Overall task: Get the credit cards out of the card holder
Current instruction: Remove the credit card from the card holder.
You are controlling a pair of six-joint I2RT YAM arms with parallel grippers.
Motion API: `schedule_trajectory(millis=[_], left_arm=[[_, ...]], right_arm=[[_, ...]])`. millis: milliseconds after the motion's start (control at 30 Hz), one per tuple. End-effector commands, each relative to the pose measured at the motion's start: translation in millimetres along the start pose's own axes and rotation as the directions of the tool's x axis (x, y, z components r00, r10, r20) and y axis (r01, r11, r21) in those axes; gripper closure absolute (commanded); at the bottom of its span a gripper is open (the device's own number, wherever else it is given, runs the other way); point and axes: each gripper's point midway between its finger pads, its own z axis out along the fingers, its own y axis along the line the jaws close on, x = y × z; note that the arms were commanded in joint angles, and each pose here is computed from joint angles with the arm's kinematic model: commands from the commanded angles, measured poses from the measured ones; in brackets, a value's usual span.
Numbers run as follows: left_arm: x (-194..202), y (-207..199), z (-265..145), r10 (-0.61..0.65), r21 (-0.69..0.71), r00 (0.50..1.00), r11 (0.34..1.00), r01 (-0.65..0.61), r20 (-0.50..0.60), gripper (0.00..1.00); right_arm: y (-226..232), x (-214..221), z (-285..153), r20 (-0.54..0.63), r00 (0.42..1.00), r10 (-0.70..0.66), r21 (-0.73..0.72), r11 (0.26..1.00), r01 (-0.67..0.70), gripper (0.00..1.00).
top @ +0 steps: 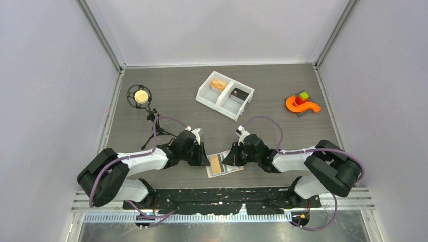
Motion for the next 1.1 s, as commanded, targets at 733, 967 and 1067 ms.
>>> schedule_trajectory(millis=[733,967,1067], left_arm=[[2.5,20.1,-1.0,0.029,-0.118,0.999,0.993,-0.031,-0.023,0.85],[1.6,18.6,0.2,0.032,-0.115,0.999,0.993,-0.035,-0.029,0.85],[1.1,16.9,0.1,0.033,-0.109,0.999,0.993,-0.036,-0.029,0.85]], right_arm=[[4.9,-19.1,-27.4,0.07,0.997,0.023,-0.091,0.996,-0.017,0.95],[8.4,-20.6,-31.8,0.065,0.998,0.022,-0.112,0.994,-0.015,0.95],[4.8,-21.6,-35.0,0.069,0.997,0.029,-0.097,0.995,-0.022,0.95]])
